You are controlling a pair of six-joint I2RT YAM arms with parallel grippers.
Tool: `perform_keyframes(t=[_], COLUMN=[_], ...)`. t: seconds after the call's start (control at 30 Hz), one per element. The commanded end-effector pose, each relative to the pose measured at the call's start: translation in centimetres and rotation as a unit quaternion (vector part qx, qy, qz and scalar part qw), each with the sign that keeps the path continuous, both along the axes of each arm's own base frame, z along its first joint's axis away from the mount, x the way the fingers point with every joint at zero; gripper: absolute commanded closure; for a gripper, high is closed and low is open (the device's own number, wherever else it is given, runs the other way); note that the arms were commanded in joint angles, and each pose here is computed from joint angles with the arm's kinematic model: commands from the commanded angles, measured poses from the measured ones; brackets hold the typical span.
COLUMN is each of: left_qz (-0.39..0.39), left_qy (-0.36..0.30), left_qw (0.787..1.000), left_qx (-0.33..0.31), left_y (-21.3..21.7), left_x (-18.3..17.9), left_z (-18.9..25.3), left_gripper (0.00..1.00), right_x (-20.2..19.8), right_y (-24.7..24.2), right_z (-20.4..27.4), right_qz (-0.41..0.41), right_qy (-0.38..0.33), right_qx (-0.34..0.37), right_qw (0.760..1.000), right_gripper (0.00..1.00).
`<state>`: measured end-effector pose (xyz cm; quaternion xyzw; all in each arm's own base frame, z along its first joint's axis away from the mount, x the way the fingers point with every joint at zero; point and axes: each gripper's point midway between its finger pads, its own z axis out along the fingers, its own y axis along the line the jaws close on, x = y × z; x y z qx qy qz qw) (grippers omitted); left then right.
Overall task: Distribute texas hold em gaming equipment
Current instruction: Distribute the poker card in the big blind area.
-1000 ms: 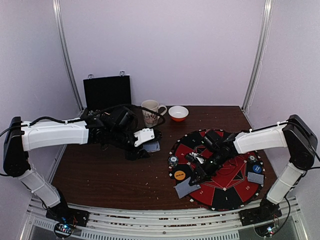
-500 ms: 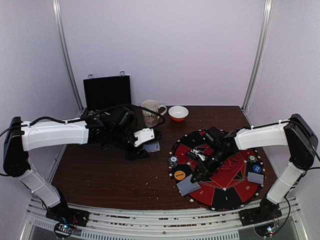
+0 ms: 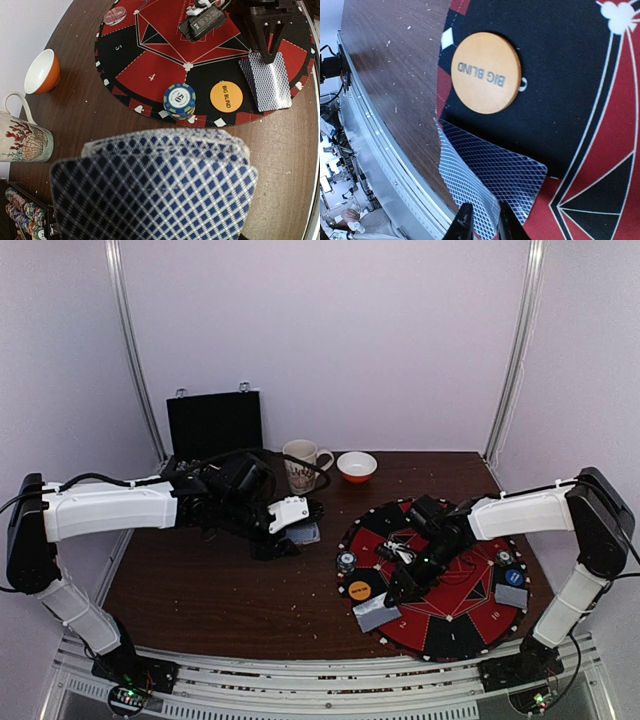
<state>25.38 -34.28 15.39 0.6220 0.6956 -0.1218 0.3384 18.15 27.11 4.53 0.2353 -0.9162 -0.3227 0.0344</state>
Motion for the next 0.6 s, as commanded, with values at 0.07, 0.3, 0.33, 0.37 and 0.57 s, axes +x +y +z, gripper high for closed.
perform_keyframes(t=[0.07, 0.3, 0.33, 0.37, 0.57], left_qz=[-0.003, -0.005, -0.004, -0.005, -0.007], left_qy=[-0.008, -0.007, -0.007, -0.007, -0.006], left_qw=[1.000, 1.000, 1.000, 1.000, 1.000], left_qx=[-0.017, -0.018, -0.018, -0.018, -0.020], left_y=[-0.6, -0.7, -0.7, -0.7, -0.8], left_x=[0.4, 0.3, 0.3, 0.3, 0.3], left_z=[0.6, 0.6, 0.6, 0.6, 0.7], left_gripper=[0.49, 0.49, 0.49, 0.49, 0.49], right_x=[0.6, 2.7, 3.4, 4.2, 10.0], right_y=[-2.0, -2.1, -1.4, -0.4, 6.5], right_z=[-0.4, 2.2, 3.4, 4.8, 15.5], right_qz=[-0.010, -0.030, -0.035, -0.045, -0.146], right_qy=[-0.023, -0.082, -0.096, -0.108, -0.178], right_qx=[-0.060, -0.066, -0.049, -0.024, 0.222], right_qw=[0.998, 0.994, 0.994, 0.993, 0.948], right_gripper=[0.75, 0.63, 0.60, 0.58, 0.26])
